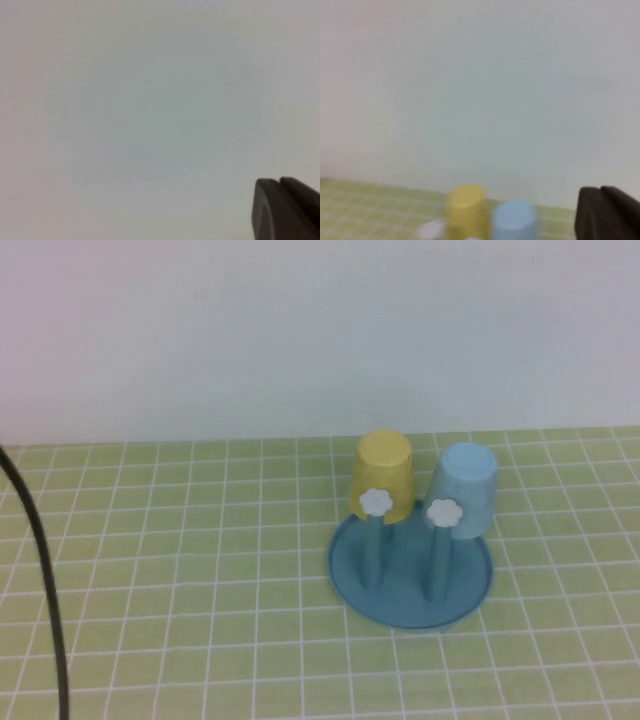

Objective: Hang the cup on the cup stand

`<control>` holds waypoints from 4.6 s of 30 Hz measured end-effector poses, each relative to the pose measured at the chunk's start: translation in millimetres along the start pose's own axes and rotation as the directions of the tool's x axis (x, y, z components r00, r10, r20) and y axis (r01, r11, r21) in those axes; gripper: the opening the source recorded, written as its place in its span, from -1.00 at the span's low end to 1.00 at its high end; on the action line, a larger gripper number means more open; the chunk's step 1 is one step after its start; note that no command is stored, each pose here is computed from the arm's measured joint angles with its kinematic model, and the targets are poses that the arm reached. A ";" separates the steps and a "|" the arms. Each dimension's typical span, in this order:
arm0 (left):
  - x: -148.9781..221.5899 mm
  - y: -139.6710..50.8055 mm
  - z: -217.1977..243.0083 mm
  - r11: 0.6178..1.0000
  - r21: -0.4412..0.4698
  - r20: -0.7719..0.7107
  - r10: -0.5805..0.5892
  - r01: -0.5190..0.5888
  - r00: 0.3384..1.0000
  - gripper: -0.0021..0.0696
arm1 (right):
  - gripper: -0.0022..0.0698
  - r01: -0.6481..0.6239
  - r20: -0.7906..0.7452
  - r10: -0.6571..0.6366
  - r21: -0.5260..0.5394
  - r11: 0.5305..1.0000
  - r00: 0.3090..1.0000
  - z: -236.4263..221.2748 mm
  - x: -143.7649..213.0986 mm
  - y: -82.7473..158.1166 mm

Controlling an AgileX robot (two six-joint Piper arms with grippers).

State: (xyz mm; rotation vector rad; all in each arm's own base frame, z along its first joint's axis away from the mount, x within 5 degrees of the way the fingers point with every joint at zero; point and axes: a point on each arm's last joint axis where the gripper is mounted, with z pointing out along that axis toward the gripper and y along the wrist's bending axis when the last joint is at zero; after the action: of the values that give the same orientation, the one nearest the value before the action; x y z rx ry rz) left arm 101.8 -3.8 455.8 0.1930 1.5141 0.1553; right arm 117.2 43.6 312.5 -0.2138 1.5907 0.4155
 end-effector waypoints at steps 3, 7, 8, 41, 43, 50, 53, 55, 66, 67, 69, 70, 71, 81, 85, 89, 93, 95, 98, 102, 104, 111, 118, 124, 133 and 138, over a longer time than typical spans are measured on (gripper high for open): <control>-2.1 4.7 -14.2 0.998 -0.040 0.018 -0.051 0.051 0.999 -0.94 | -0.93 0.063 0.028 -0.067 0.123 0.990 0.997 -8.0 -4.2 -10.2; 2.5 2.0 -29.9 0.976 -0.024 0.047 -0.213 0.215 0.976 -0.94 | -0.93 0.146 0.054 -0.162 0.219 0.965 0.985 -24.8 -9.3 -15.6; 7.4 0.2 -33.5 0.970 -0.018 0.046 -0.241 0.242 0.969 -0.94 | -0.93 0.164 0.051 -0.181 0.242 0.956 0.982 -29.4 -8.0 -16.9; 265.7 -54.2 -60.1 0.956 -0.127 -0.193 -0.284 0.263 0.939 -0.94 | -0.93 0.256 -0.244 -0.169 0.388 0.886 0.955 -70.0 131.5 -36.0; 272.7 -57.3 -61.9 0.954 -0.120 -0.274 -0.299 0.275 0.914 -0.94 | -0.93 0.254 -0.278 -0.152 0.381 0.889 0.948 -70.7 134.9 -35.9; 274.4 -57.6 -62.6 0.966 -0.110 -0.303 -0.258 0.235 0.917 -0.94 | -0.94 0.251 -0.365 -0.111 0.363 0.897 0.924 -72.9 143.8 -35.5; 274.0 -57.5 -62.4 0.966 -0.111 -0.300 -0.258 0.235 0.918 -0.94 | -0.94 0.251 -0.366 -0.111 0.363 0.897 0.924 -73.0 143.6 -35.4; 274.0 -57.5 -62.4 0.966 -0.111 -0.300 -0.258 0.235 0.918 -0.94 | -0.94 0.253 -0.369 -0.111 0.362 0.897 0.923 -73.1 143.8 -35.3; 274.0 -57.5 -62.4 0.966 -0.111 -0.300 -0.258 0.235 0.918 -0.94 | -0.94 0.255 -0.342 -0.125 0.366 0.895 0.931 -74.6 142.2 -34.4; 274.0 -57.5 -62.4 0.966 -0.111 -0.300 -0.258 0.235 0.918 -0.94 | -0.94 0.255 -0.338 -0.127 0.366 0.895 0.932 -74.7 142.1 -34.3; 274.0 -57.5 -62.4 0.966 -0.110 -0.300 -0.255 0.232 0.919 -0.94 | -0.94 0.255 -0.339 -0.127 0.366 0.895 0.932 -74.8 142.2 -34.3; 274.0 -57.5 -62.4 0.967 -0.109 -0.301 -0.253 0.230 0.920 -0.94 | -0.94 0.255 -0.339 -0.127 0.366 0.895 0.932 -74.8 142.2 -34.3; 274.0 -57.5 -62.4 0.967 -0.109 -0.301 -0.253 0.230 0.920 -0.94 | -0.94 0.255 -0.339 -0.127 0.366 0.895 0.932 -74.8 142.2 -34.3; 274.0 -57.5 -62.4 0.967 -0.109 -0.301 -0.253 0.230 0.920 -0.94 | -0.94 0.255 -0.338 -0.127 0.366 0.895 0.933 -74.8 141.7 -34.2; 274.0 -57.5 -62.4 0.967 -0.109 -0.301 -0.253 0.230 0.920 -0.94 | -0.94 0.255 -0.338 -0.127 0.366 0.895 0.933 -74.8 141.7 -34.2; 274.0 -57.6 -62.4 0.967 -0.107 -0.301 -0.253 0.231 0.920 -0.94 | -0.94 0.255 -0.338 -0.127 0.366 0.895 0.933 -74.8 141.7 -34.2; 273.8 -58.7 -62.4 0.969 -0.086 -0.302 -0.247 0.232 0.921 -0.94 | -0.94 0.255 -0.339 -0.127 0.366 0.895 0.932 -74.9 141.8 -34.2; 273.5 -59.7 -62.3 0.969 -0.066 -0.302 -0.246 0.237 0.921 -0.94 | -0.94 0.255 -0.341 -0.126 0.365 0.895 0.932 -74.9 142.0 -34.2; 273.2 -61.4 -62.3 0.970 -0.034 -0.303 -0.238 0.239 0.923 -0.94 | -0.94 0.255 -0.341 -0.126 0.365 0.895 0.932 -74.9 142.0 -34.2; 272.9 -62.4 -62.3 0.971 -0.014 -0.303 -0.233 0.240 0.924 -0.94 | -0.94 0.255 -0.343 -0.125 0.365 0.895 0.931 -75.0 142.2 -34.2; 272.9 -62.5 -62.3 0.971 -0.012 -0.303 -0.232 0.240 0.924 -0.94 | -0.94 0.255 -0.343 -0.125 0.365 0.895 0.931 -75.0 142.2 -34.2; 272.9 -62.5 -62.3 0.971 -0.012 -0.303 -0.232 0.240 0.924 -0.94 | -0.94 0.255 -0.343 -0.125 0.365 0.895 0.931 -75.0 142.1 -34.2; 272.9 -62.5 -62.3 0.973 -0.009 -0.303 -0.223 0.232 0.926 -0.94 | -0.94 0.255 -0.343 -0.125 0.365 0.895 0.931 -75.0 142.1 -34.2; 272.9 -62.5 -62.3 0.972 -0.010 -0.303 -0.225 0.233 0.926 -0.94 | -0.94 0.256 -0.343 -0.132 0.347 0.902 0.930 -74.6 142.2 -33.3; 272.9 -62.5 -62.3 0.972 -0.010 -0.303 -0.225 0.233 0.926 -0.94 | -0.94 0.256 -0.344 -0.132 0.345 0.903 0.930 -74.6 142.4 -33.2; 272.9 -62.5 -62.3 0.972 -0.010 -0.303 -0.225 0.233 0.926 -0.94 | -0.94 0.256 -0.344 -0.132 0.345 0.903 0.930 -74.6 142.4 -33.2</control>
State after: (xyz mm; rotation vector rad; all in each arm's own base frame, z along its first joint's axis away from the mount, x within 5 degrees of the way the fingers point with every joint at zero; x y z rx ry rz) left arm 52.6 -2.7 173.3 0.0107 1.8325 -0.0248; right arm 51.4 0.6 168.4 -0.1400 1.9073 -0.1025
